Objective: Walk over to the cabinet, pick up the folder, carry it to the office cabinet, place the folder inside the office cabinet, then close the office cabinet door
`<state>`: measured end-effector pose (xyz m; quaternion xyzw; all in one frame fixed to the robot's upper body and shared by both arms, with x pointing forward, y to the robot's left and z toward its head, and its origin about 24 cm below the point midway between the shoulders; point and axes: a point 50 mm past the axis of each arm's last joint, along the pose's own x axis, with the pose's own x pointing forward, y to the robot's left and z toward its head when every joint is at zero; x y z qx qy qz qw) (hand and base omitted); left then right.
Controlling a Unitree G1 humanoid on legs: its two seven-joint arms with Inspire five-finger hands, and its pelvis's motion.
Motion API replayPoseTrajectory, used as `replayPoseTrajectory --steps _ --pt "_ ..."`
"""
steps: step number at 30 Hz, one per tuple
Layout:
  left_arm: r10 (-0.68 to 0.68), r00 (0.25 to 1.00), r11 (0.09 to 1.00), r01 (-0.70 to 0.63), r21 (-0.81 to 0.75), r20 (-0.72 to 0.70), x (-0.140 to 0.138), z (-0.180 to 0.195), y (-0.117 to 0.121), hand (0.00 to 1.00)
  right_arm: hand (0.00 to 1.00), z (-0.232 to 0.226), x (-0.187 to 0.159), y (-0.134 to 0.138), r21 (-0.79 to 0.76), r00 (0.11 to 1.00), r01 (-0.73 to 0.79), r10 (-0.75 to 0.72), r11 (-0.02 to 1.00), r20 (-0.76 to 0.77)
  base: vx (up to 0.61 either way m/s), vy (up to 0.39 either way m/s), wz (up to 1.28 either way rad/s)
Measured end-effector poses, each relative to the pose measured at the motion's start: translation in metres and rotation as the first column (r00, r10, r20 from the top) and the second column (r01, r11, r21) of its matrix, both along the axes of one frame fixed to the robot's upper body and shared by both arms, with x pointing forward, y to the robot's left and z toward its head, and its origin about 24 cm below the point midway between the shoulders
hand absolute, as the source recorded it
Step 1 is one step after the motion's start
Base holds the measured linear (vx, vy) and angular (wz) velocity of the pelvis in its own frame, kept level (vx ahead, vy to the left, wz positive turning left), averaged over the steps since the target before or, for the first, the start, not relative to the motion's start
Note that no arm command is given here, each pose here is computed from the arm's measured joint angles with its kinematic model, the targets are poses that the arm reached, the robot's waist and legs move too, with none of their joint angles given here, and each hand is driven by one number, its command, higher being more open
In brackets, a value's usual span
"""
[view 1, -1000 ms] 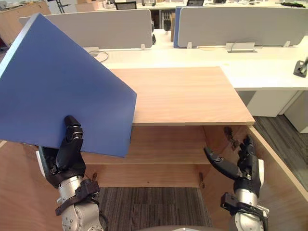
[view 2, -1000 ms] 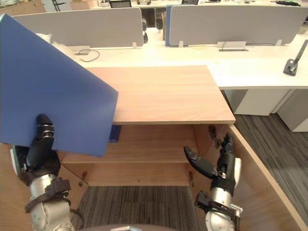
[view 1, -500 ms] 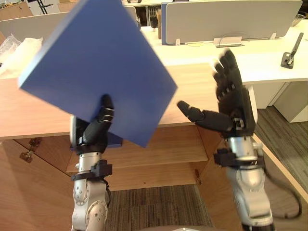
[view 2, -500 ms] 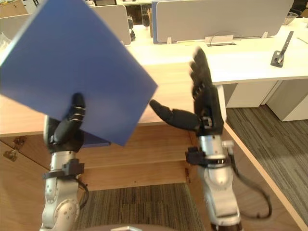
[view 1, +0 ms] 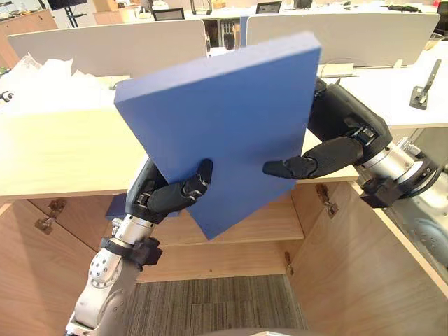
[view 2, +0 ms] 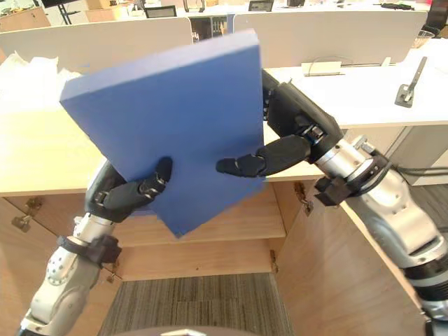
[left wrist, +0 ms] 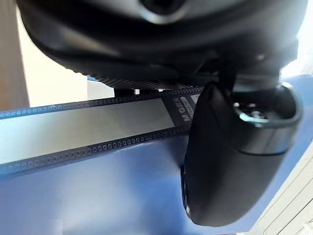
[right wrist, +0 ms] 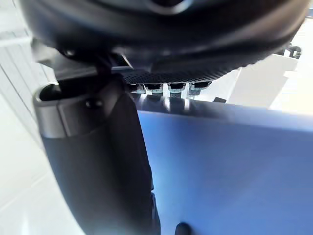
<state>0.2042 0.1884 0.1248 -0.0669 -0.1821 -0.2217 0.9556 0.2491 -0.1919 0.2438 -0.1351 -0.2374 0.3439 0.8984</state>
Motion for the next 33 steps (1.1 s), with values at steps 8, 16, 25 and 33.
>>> replayPoseTrajectory --steps 8,16,25,33 --pt "-0.072 0.995 0.994 0.076 0.074 -0.063 -0.008 -0.003 0.006 0.00 0.00 0.001 -0.001 -0.002 -0.070 0.995 -0.056 0.050 0.996 -0.088 -0.02 -0.002 0.00" --pt "-0.098 0.991 0.983 0.110 0.144 -0.089 -0.007 -0.001 0.013 0.00 0.00 -0.021 -0.007 -0.007 -0.072 0.926 -0.171 0.135 0.983 -0.352 -0.04 -0.002 0.00" --pt "-0.138 0.977 0.988 0.148 0.050 -0.163 -0.010 -0.020 0.000 1.00 0.00 -0.031 -0.006 -0.011 -0.068 0.914 -0.144 0.107 0.987 -0.390 -0.02 -0.001 0.06" --pt "-0.266 0.870 0.964 0.248 -0.098 -0.415 -0.024 -0.074 -0.006 1.00 0.00 -0.051 -0.009 -0.004 -0.158 0.926 -0.160 0.093 0.974 -0.365 -0.03 0.000 -0.01"
